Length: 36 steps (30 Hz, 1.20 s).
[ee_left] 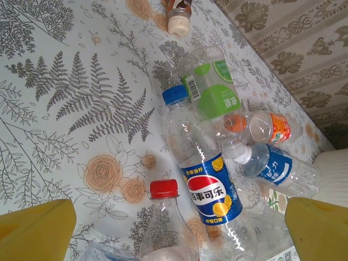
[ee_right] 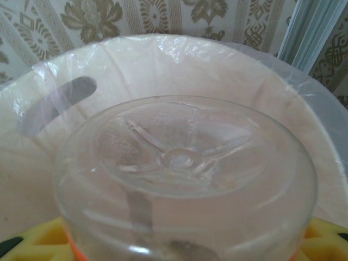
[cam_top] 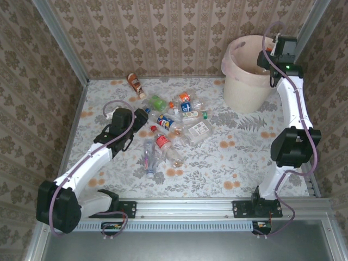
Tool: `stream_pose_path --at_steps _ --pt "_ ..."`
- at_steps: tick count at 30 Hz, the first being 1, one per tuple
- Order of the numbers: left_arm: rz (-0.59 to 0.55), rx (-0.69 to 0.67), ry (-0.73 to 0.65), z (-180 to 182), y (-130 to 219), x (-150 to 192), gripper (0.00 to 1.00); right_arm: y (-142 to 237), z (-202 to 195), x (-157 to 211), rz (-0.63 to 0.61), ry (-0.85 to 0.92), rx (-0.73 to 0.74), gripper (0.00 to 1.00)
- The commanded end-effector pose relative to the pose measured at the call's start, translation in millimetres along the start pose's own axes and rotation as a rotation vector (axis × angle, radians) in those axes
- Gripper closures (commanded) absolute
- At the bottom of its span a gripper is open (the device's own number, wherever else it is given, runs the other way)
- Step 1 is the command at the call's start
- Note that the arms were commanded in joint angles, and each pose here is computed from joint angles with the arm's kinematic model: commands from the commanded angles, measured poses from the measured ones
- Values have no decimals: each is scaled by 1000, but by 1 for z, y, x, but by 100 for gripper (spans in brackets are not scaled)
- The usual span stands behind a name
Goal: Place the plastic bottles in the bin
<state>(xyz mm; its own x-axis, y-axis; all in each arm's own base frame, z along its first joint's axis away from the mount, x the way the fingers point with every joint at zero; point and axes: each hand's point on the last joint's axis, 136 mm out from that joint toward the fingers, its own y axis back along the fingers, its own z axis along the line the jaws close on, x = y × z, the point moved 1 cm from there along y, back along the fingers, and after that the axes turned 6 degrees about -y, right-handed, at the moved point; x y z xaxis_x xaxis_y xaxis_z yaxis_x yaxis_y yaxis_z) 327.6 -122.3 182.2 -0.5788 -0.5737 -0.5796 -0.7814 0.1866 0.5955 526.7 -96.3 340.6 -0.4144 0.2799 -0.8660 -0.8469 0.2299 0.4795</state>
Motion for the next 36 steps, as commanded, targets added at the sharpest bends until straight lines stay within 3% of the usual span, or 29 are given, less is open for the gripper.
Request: stream_pose_path --at_steps 1,5,10,17,20,36 --pt "-9 -19 19 6 2 -2 0 7 -1 11 65 44 17 49" --pt "3 -13 18 4 0 -1 0 3 -8 10 66 36 70 40" --pt "-5 -14 19 7 3 0 0 10 -9 1 44 8 82 20" --pt "-10 -24 16 10 3 0 0 25 -8 -2 36 4 67 12" --pt "-1 -28 14 10 1 1 0 33 -6 -2 29 -10 44 1" --pt "40 -30 -1 9 -9 8 0 113 15 6 -118 -154 -157 0"
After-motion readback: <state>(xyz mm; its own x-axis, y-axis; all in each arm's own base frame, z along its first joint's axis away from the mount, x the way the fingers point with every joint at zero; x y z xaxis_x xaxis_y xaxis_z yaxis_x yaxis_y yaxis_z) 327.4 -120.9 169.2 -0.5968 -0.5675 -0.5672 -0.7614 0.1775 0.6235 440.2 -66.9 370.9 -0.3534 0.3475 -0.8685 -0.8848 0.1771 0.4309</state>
